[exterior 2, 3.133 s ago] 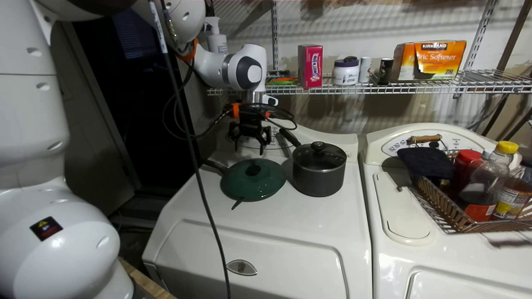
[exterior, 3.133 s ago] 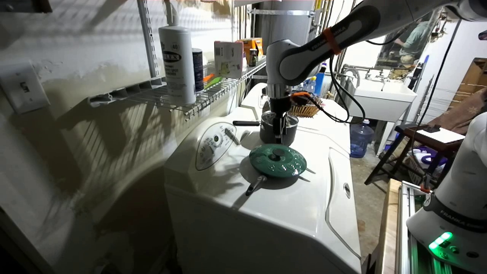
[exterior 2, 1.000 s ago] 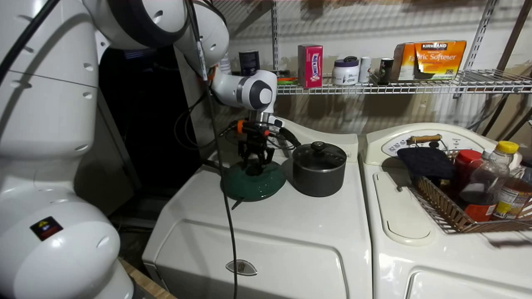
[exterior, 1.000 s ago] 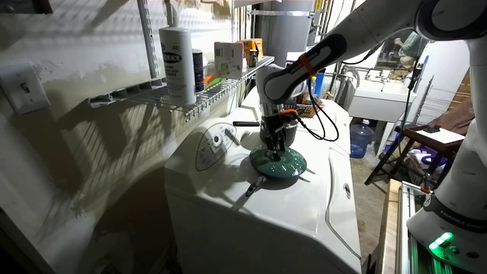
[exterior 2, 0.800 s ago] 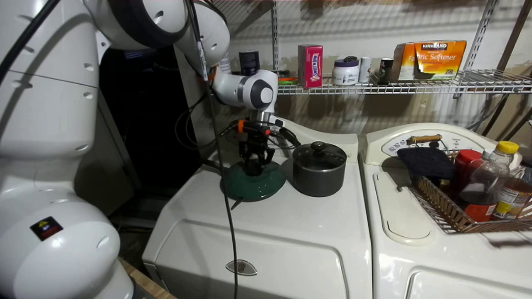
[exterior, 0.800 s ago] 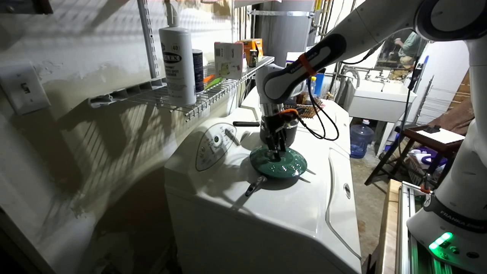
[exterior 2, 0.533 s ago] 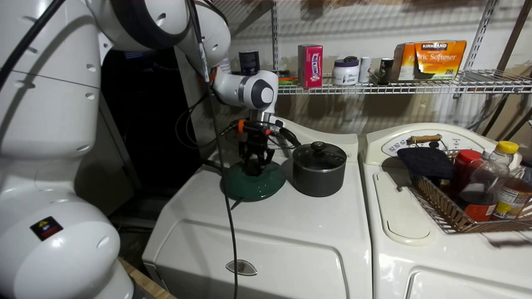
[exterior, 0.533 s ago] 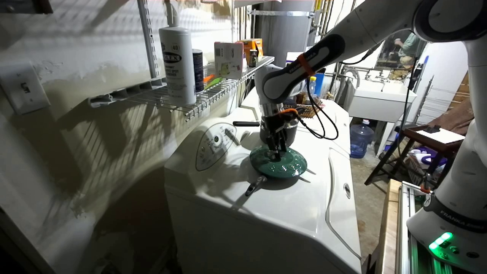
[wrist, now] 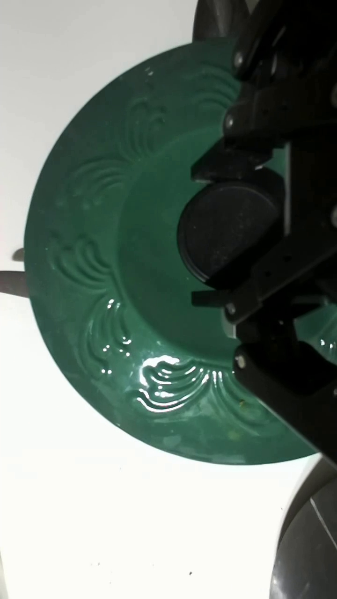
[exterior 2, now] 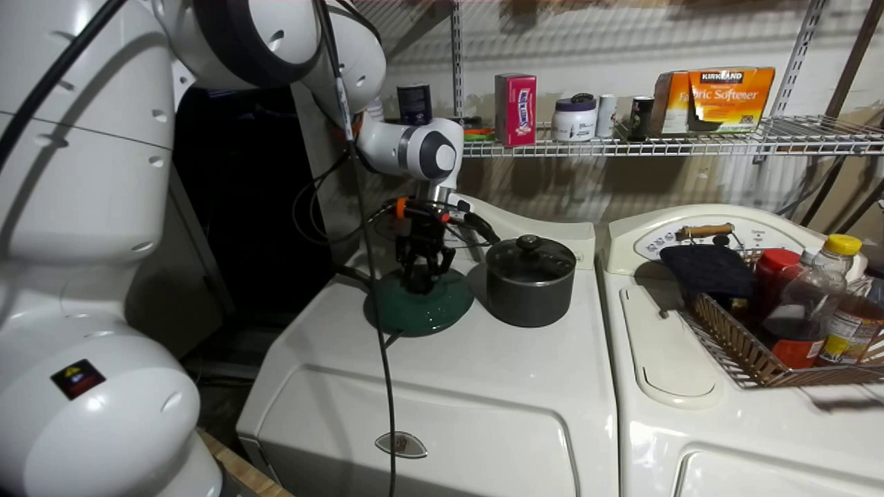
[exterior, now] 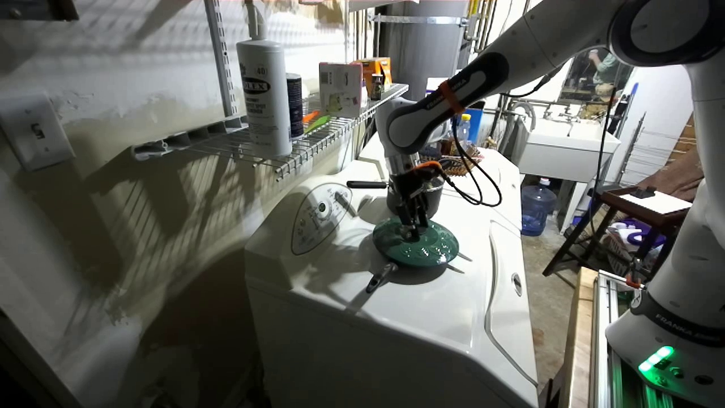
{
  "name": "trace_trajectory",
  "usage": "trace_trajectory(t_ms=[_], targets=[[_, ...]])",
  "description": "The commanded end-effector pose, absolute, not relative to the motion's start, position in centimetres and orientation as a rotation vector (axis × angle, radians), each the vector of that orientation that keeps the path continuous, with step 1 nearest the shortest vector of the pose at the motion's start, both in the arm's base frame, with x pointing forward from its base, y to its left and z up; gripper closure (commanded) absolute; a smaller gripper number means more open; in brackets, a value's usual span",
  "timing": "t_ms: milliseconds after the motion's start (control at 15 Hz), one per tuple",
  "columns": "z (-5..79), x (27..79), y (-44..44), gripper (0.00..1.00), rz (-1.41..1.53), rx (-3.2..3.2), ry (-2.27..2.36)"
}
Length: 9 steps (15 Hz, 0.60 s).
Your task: Move the green lid to the right
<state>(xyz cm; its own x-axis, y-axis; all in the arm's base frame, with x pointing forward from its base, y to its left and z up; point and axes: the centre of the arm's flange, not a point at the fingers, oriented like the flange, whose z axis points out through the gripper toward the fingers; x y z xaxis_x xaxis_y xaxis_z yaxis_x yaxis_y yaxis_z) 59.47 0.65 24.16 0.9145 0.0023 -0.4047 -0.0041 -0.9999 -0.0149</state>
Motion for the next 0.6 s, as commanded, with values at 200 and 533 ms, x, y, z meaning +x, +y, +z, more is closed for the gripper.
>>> trace_trajectory(t_ms=[200, 533], targets=[[27.9, 57.5, 2.7, 0.66, 0.662, -3.078, -0.052], [29.1, 57.5, 3.0, 0.66, 0.643, -3.077, -0.051]])
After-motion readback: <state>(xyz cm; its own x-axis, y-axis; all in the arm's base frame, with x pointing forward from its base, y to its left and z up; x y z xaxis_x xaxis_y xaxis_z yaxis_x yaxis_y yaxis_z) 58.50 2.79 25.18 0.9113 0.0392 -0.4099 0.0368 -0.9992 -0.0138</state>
